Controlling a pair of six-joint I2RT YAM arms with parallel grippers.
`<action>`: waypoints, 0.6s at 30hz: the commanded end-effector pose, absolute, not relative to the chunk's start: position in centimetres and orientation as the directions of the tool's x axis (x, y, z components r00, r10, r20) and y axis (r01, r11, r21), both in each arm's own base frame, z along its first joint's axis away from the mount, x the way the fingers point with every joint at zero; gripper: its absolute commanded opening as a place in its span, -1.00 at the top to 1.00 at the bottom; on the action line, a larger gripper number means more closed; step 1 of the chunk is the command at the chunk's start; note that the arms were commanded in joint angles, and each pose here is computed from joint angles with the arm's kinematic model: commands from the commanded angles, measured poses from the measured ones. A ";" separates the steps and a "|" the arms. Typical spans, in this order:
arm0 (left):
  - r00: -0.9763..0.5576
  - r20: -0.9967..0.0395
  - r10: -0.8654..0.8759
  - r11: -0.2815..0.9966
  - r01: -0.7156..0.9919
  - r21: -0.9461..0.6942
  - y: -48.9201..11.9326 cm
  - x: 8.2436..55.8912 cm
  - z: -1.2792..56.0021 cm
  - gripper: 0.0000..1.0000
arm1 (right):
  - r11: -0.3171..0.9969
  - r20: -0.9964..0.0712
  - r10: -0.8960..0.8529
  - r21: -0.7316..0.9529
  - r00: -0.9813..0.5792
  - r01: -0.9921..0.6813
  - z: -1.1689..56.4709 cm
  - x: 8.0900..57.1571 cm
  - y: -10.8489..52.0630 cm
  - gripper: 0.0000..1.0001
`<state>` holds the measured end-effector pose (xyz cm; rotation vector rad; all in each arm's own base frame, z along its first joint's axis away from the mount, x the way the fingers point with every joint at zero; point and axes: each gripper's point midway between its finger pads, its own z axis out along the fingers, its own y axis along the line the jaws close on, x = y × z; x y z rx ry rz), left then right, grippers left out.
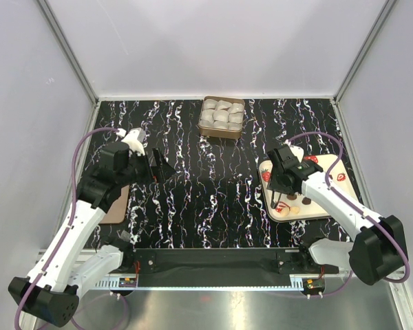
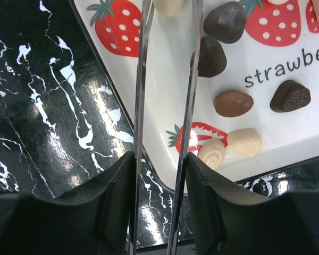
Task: Pack the chocolate
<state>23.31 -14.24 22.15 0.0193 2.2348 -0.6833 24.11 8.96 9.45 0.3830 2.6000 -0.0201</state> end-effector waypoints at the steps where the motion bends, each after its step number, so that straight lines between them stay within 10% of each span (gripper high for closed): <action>1: -0.660 -0.724 -0.201 0.842 0.261 -0.472 -14.6 23.9 23.5 -0.98 | 0.958 -0.544 0.276 0.083 -0.792 0.276 10.5 25.7 9.0 0.06; 18: -0.657 -0.726 -0.203 0.843 0.260 -0.471 -14.5 23.7 23.4 -0.98 | 0.959 -0.627 0.285 0.197 -0.725 0.206 18.3 25.7 9.6 0.27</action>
